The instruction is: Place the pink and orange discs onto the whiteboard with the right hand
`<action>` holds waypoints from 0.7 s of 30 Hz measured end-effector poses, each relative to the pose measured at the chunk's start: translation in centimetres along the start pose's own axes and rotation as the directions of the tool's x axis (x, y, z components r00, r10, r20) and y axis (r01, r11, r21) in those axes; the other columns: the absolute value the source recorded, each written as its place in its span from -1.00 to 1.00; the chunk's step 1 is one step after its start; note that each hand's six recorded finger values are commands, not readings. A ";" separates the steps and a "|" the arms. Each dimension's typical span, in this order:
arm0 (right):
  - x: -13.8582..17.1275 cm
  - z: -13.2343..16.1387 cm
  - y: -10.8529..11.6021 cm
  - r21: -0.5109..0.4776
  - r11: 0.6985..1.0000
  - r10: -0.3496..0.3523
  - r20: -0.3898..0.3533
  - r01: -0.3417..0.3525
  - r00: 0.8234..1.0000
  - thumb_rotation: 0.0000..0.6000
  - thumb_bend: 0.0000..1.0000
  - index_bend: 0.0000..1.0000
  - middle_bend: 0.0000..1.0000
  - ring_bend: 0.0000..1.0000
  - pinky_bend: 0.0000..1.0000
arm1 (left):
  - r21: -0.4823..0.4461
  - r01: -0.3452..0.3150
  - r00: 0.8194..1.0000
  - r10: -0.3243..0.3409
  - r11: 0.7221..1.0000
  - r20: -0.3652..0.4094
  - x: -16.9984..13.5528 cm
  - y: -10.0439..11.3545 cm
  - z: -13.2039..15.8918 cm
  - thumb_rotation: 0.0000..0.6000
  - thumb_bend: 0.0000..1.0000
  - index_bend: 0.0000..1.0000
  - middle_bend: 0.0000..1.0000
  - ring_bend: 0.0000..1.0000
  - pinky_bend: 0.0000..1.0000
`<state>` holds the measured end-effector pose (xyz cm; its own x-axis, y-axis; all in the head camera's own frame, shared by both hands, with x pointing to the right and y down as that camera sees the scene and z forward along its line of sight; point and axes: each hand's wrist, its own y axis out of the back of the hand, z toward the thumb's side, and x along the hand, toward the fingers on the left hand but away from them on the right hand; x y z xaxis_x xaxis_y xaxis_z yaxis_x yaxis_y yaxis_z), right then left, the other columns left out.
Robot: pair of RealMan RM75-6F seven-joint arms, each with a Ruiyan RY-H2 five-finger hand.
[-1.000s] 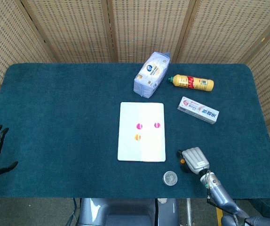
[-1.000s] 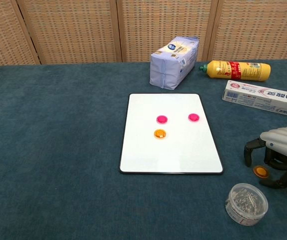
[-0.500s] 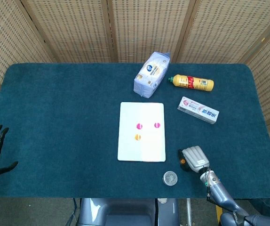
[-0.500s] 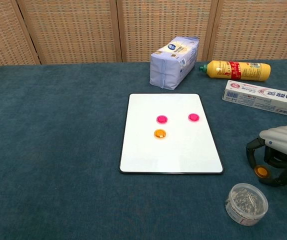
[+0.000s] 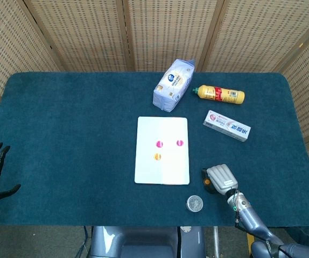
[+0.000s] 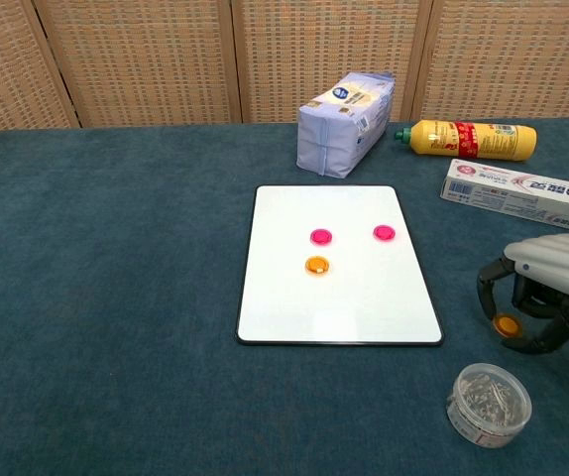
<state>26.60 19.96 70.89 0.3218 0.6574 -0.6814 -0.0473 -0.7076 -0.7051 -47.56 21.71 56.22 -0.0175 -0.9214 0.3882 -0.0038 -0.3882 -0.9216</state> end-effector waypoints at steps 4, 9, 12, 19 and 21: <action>-1.1 1.1 1.9 0.003 0.999 -0.035 -0.022 0.035 0.999 1.00 -0.30 0.01 0.86 0.86 1.00 | 0.001 0.000 1.000 0.000 1.000 0.000 0.0 0.0 0.0 1.00 -1.00 -1.00 -1.00 -1.00 -1.00; -3.2 2.8 4.3 0.002 0.998 -0.065 -0.040 0.065 0.997 1.00 -0.28 0.01 0.86 0.86 1.00 | -0.001 0.001 1.000 -0.001 1.000 -0.002 0.0 0.0 0.0 1.00 -1.00 -1.00 -1.00 -1.00 -1.00; -5.0 4.4 5.7 0.009 0.997 -0.077 -0.047 0.078 0.996 1.00 -0.28 0.01 0.86 0.86 1.00 | -0.004 0.002 1.000 -0.002 1.000 -0.004 0.1 0.0 0.0 1.00 -1.00 -1.00 -1.00 -1.00 -1.00; -9.1 8.7 6.3 0.014 0.998 -0.062 -0.050 0.063 0.997 1.00 -0.28 0.01 0.86 0.86 1.00 | -0.006 0.004 1.000 -0.004 1.000 -0.012 0.1 0.0 -0.3 1.00 -1.00 -1.00 -1.00 -1.00 -1.00; -9.8 9.2 6.1 0.021 0.998 -0.053 -0.041 0.054 0.998 1.00 -0.27 0.01 0.86 0.86 1.00 | -0.007 0.004 1.000 -0.004 1.000 -0.012 0.0 0.0 -0.3 1.00 -1.00 -1.00 -1.00 -1.00 -1.00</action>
<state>14.45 11.63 71.45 0.3626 0.6826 -0.6345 -0.0495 -0.6658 -0.7445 -47.84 21.69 56.26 -0.0297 -0.9194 0.3922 -0.0109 -0.3921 -0.9199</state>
